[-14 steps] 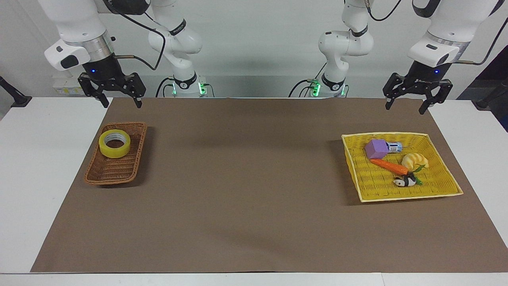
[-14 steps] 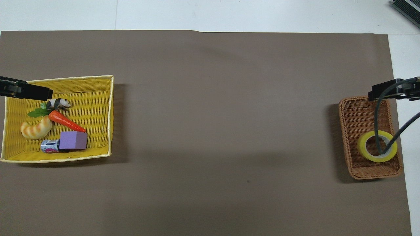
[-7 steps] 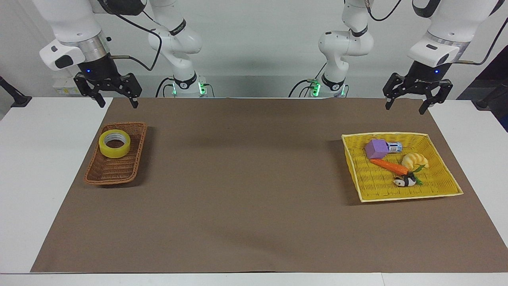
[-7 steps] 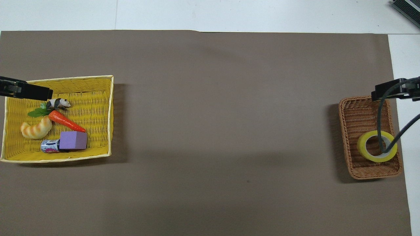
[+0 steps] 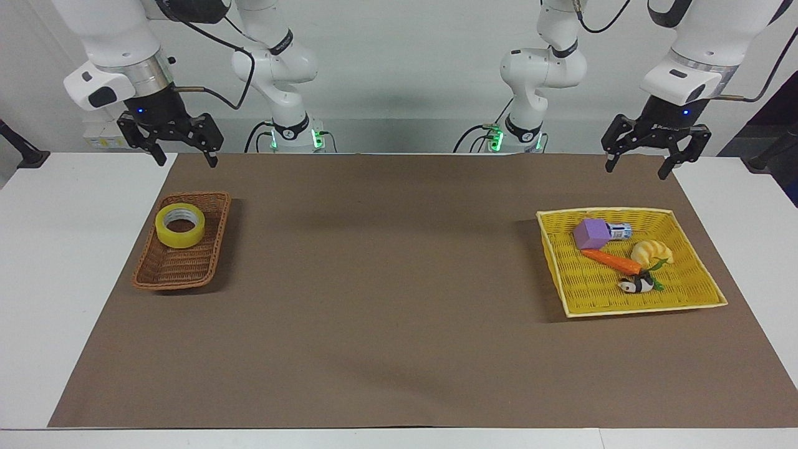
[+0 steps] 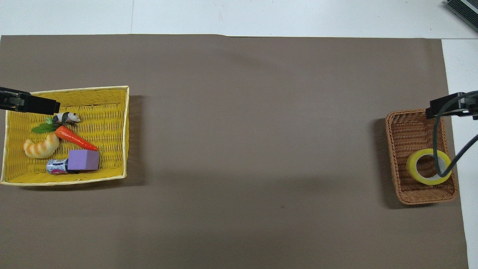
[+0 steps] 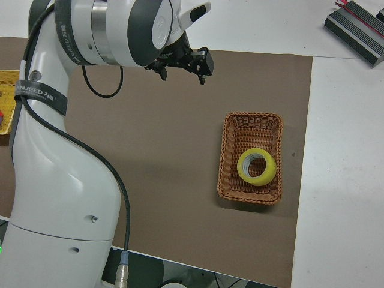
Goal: Move tape to another basket
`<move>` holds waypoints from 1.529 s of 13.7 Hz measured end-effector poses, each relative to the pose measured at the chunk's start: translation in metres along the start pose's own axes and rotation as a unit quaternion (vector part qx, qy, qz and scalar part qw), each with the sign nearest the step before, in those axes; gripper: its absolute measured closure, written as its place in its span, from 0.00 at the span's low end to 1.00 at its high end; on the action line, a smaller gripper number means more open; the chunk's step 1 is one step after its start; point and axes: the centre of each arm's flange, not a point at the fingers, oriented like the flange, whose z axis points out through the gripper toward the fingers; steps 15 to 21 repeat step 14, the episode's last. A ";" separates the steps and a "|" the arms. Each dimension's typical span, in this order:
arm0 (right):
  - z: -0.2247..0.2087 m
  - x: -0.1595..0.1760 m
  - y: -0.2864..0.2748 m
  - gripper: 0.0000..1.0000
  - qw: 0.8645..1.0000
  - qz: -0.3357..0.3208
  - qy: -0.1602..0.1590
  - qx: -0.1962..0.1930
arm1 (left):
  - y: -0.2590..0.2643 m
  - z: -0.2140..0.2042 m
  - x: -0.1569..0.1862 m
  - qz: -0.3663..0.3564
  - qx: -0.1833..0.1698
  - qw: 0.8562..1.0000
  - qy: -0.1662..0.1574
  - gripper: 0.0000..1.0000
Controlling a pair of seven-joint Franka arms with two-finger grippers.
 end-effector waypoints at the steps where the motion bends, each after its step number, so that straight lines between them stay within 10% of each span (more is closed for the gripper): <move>1: 0.000 -0.001 0.002 0.00 1.000 0.002 -0.002 0.000 | 0.000 0.000 0.000 0.000 0.000 1.000 0.000 0.00; 21: -0.002 -0.010 0.001 0.00 1.000 0.001 -0.023 0.001 | 0.000 0.000 0.000 0.000 0.000 1.000 0.000 0.00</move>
